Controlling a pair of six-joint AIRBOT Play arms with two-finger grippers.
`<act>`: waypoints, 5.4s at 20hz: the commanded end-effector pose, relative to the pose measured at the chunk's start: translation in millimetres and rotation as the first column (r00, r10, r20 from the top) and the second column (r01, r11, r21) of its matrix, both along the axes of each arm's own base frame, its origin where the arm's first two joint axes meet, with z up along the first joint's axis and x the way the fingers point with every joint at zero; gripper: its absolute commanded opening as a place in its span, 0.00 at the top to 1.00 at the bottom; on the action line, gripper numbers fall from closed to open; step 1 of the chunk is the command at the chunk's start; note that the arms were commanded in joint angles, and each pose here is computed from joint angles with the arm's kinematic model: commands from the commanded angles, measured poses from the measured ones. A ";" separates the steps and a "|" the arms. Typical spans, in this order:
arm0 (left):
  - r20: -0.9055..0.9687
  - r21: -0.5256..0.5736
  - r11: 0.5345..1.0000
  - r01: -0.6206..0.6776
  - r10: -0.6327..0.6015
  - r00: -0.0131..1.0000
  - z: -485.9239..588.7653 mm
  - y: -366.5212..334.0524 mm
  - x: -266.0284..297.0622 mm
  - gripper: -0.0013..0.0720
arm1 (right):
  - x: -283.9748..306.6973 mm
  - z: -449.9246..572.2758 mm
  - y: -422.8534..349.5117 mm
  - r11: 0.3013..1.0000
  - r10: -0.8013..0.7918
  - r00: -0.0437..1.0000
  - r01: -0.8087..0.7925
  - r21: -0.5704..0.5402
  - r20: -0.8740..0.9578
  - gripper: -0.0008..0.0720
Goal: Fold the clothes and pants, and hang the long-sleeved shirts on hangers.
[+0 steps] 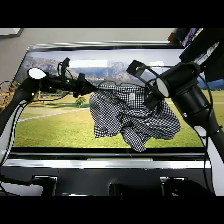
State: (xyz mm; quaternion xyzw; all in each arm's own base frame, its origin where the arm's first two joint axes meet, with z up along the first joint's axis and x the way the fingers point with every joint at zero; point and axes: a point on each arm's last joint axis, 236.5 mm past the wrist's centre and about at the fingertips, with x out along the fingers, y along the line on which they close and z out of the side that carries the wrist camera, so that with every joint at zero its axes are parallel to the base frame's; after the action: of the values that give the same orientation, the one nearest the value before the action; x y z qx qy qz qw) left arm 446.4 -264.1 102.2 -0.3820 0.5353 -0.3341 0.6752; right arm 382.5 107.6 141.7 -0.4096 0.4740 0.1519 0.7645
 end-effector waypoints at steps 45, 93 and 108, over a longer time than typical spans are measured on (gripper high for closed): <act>-0.085 0.003 1.000 0.024 -0.023 0.996 -51.4 -65.9 -6.8 0.96 | -1.3 42.8 -30.2 0.976 -0.083 0.963 0.131 -0.173 0.256 0.95; 0.158 0.054 0.999 -0.002 -0.006 0.987 -2.1 -33.9 15.2 0.96 | -33.7 -24.9 -19.6 0.966 -0.171 0.985 0.163 -0.201 -0.027 0.95; 0.363 0.223 0.972 0.079 -0.158 0.918 99.0 -10.2 -28.7 0.96 | 1.1 -90.6 49.1 0.997 -0.068 0.994 0.065 -0.038 -0.080 0.95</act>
State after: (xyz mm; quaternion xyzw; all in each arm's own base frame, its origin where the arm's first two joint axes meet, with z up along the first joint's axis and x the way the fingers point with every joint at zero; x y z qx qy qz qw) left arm 441.8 -285.7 173.4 -0.2521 0.4528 -0.3828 0.7648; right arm 367.3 137.3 65.4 -0.4091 0.5399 0.1169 0.7263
